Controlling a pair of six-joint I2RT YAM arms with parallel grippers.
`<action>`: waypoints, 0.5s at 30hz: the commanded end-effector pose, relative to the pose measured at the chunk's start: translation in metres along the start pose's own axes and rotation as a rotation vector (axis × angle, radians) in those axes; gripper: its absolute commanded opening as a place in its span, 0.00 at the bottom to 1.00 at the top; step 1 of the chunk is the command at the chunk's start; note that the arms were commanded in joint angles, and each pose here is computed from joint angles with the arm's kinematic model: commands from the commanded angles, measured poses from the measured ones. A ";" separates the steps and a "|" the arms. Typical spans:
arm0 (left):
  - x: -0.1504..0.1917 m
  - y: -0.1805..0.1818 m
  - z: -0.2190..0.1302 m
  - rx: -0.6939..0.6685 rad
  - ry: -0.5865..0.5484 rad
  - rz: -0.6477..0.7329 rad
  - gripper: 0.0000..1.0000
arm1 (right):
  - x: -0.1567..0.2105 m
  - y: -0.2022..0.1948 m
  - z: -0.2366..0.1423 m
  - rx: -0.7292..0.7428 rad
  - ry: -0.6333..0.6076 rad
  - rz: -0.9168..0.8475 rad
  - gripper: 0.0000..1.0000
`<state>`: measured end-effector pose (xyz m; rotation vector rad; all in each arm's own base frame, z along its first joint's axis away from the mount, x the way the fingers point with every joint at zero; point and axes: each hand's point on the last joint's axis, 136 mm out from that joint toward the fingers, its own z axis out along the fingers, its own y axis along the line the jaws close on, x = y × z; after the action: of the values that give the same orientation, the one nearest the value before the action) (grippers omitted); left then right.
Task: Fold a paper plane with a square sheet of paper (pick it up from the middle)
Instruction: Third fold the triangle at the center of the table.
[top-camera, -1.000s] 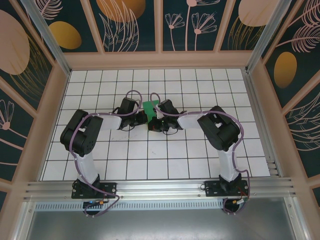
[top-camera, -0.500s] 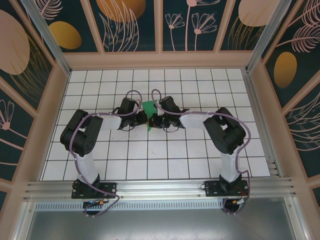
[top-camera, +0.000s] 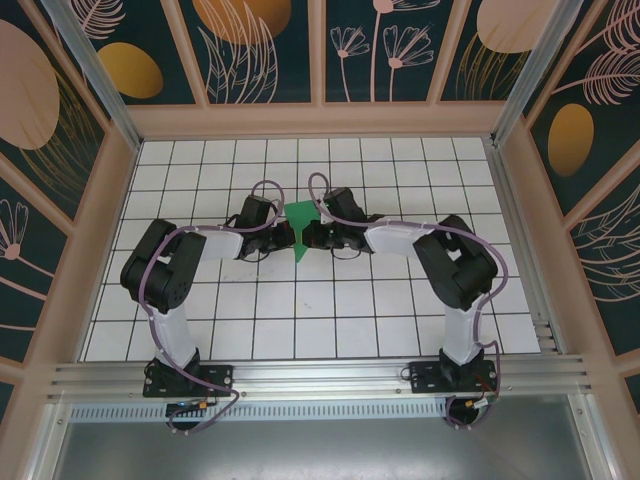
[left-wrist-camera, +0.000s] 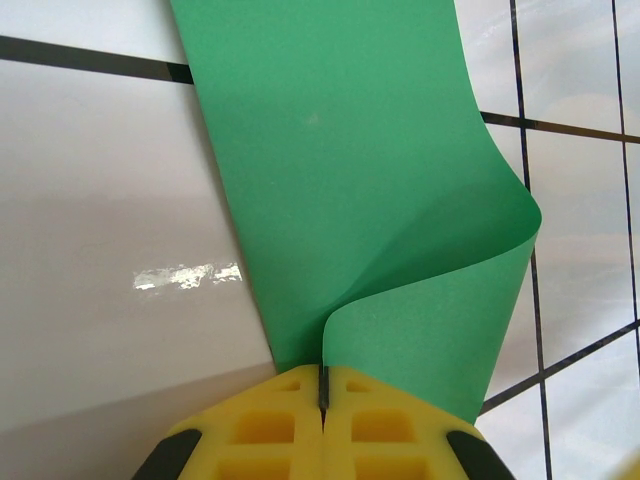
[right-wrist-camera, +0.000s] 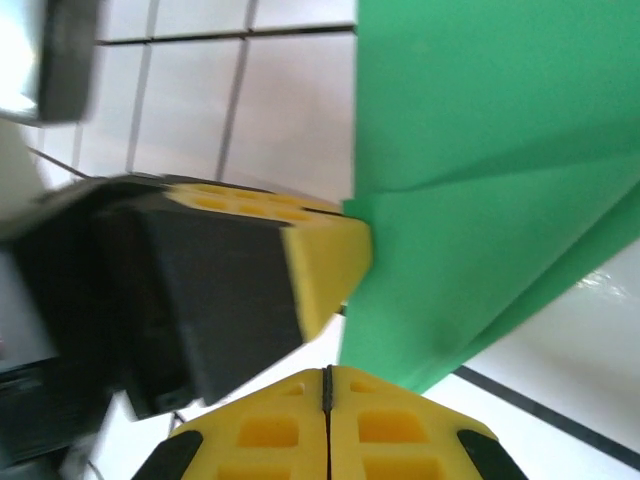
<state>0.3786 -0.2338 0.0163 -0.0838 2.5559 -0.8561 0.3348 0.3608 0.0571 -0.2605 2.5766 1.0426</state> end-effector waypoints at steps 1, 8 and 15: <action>0.011 0.013 0.006 -0.033 0.040 -0.022 0.04 | -0.004 0.003 0.008 -0.008 0.020 -0.020 0.06; 0.012 0.014 0.006 -0.034 0.042 -0.024 0.04 | -0.005 -0.004 0.020 0.015 0.042 -0.016 0.06; 0.010 0.012 0.006 -0.030 0.039 -0.021 0.04 | 0.003 -0.020 0.026 0.059 0.064 0.012 0.06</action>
<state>0.3786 -0.2338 0.0163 -0.0836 2.5559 -0.8565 0.3442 0.3686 0.0390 -0.2748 2.6198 1.0123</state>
